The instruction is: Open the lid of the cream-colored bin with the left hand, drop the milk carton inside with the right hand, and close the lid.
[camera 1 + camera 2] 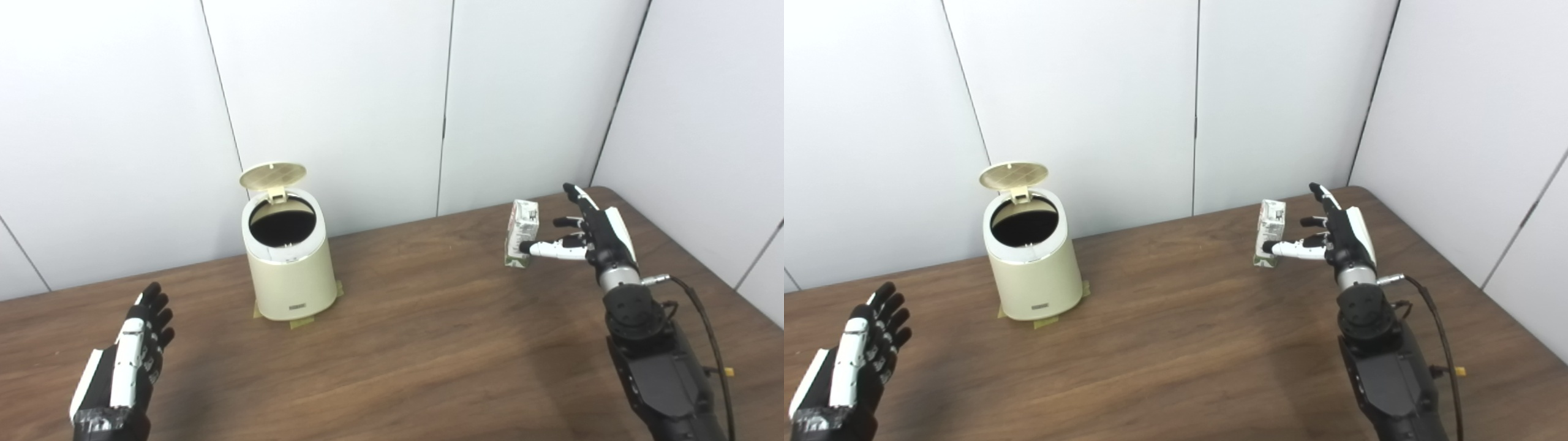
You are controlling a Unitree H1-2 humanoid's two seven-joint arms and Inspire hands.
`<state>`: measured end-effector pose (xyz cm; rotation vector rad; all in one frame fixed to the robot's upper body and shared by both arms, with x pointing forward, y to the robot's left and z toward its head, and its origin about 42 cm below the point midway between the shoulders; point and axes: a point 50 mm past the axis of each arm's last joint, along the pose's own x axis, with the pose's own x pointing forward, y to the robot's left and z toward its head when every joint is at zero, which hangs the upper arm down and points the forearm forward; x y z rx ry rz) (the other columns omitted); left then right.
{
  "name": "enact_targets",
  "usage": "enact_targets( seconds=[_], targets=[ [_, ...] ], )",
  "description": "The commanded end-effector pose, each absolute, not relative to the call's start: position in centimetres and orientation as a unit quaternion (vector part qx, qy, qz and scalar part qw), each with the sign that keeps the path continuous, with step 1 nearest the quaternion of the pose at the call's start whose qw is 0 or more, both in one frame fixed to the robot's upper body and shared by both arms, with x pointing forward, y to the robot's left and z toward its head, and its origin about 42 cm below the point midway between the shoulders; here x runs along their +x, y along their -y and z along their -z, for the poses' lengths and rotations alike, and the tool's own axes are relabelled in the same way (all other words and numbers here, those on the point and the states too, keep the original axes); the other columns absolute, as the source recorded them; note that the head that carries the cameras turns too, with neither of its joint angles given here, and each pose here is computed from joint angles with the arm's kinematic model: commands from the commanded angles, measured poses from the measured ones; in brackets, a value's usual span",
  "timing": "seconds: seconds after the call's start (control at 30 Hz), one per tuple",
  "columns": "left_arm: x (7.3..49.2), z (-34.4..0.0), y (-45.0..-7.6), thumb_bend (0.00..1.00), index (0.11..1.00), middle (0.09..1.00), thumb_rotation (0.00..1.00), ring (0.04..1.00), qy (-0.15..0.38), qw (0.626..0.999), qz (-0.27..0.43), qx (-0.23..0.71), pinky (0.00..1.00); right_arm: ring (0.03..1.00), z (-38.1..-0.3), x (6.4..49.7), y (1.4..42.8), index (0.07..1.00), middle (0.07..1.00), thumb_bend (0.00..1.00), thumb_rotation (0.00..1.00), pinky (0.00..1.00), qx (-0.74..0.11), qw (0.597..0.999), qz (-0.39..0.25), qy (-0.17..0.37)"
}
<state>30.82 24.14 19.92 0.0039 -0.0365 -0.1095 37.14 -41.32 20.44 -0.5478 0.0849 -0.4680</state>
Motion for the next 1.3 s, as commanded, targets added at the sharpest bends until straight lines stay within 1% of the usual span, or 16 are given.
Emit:
enact_targets(
  seconds=[0.0, 0.07, 0.13, 0.27, 0.3, 0.37, 0.5, 0.6, 0.8, 0.97, 1.17, 1.27],
  targets=[
    [31.3, -22.3, -24.1, 0.32, 1.0, 1.0, 1.0, 1.0, 0.061, 0.996, 0.06, 0.008, 1.0, 0.928, -24.4, 38.9, 42.2, 0.921, 0.938, 0.91, 0.13, 0.88, -0.295, 0.926, 0.235, 0.017],
    [31.2, -22.5, -24.2, 0.31, 1.0, 1.0, 1.0, 1.0, 0.062, 0.996, 0.06, 0.013, 1.0, 0.914, -24.5, 39.6, 42.5, 0.913, 0.927, 0.92, 0.13, 0.86, -0.3, 0.925, 0.232, 0.015],
    [31.0, -22.6, -24.3, 0.31, 1.0, 1.0, 1.0, 1.0, 0.06, 0.996, 0.058, 0.018, 1.0, 0.892, -24.7, 40.3, 42.5, 0.896, 0.914, 0.92, 0.13, 0.82, -0.308, 0.923, 0.229, 0.007],
    [30.9, -22.8, -24.5, 0.3, 1.0, 1.0, 1.0, 1.0, 0.058, 0.996, 0.059, 0.021, 1.0, 0.892, -24.8, 41.6, 42.5, 0.886, 0.911, 0.92, 0.14, 0.82, -0.317, 0.922, 0.222, -0.004],
    [30.8, -22.8, -24.6, 0.29, 1.0, 1.0, 1.0, 1.0, 0.058, 0.996, 0.059, 0.021, 1.0, 0.855, -24.8, 41.9, 42.5, 0.874, 0.886, 0.93, 0.13, 0.77, -0.323, 0.92, 0.223, -0.008],
    [30.8, -22.8, -24.6, 0.29, 1.0, 1.0, 1.0, 1.0, 0.058, 0.996, 0.059, 0.023, 1.0, 0.839, -24.6, 42.4, 42.5, 0.871, 0.876, 0.93, 0.13, 0.75, -0.334, 0.916, 0.221, -0.013],
    [30.9, -23.0, -24.6, 0.28, 1.0, 1.0, 1.0, 1.0, 0.061, 0.996, 0.064, 0.031, 1.0, 0.851, -24.2, 43.1, 42.4, 0.866, 0.869, 0.93, 0.11, 0.78, -0.349, 0.913, 0.211, -0.018],
    [30.9, -23.1, -24.5, 0.28, 1.0, 1.0, 1.0, 1.0, 0.062, 0.996, 0.065, 0.029, 1.0, 0.858, -23.9, 43.3, 42.0, 0.855, 0.864, 0.93, 0.13, 0.79, -0.36, 0.911, 0.2, -0.018],
    [30.7, -23.1, -24.2, 0.27, 1.0, 1.0, 1.0, 1.0, 0.062, 0.996, 0.064, 0.028, 1.0, 0.839, -23.8, 43.7, 41.1, 0.828, 0.853, 0.91, 0.08, 0.77, -0.347, 0.919, 0.184, -0.026],
    [30.7, -23.1, -24.4, 0.28, 1.0, 1.0, 1.0, 1.0, 0.061, 0.996, 0.065, 0.029, 1.0, 0.84, -23.6, 43.8, 41.2, 0.822, 0.853, 0.9, 0.05, 0.76, -0.346, 0.919, 0.189, -0.028],
    [30.6, -23.2, -24.6, 0.27, 1.0, 1.0, 1.0, 1.0, 0.064, 0.996, 0.063, 0.03, 1.0, 0.733, -23.2, 43.6, 41.6, 0.782, 0.78, 0.88, 0.07, 0.62, -0.357, 0.911, 0.205, -0.032],
    [30.6, -23.3, -24.6, 0.26, 1.0, 1.0, 1.0, 1.0, 0.064, 0.996, 0.063, 0.029, 1.0, 0.709, -22.9, 43.6, 42.0, 0.764, 0.759, 0.89, 0.06, 0.58, -0.361, 0.909, 0.209, -0.027]
  ],
)
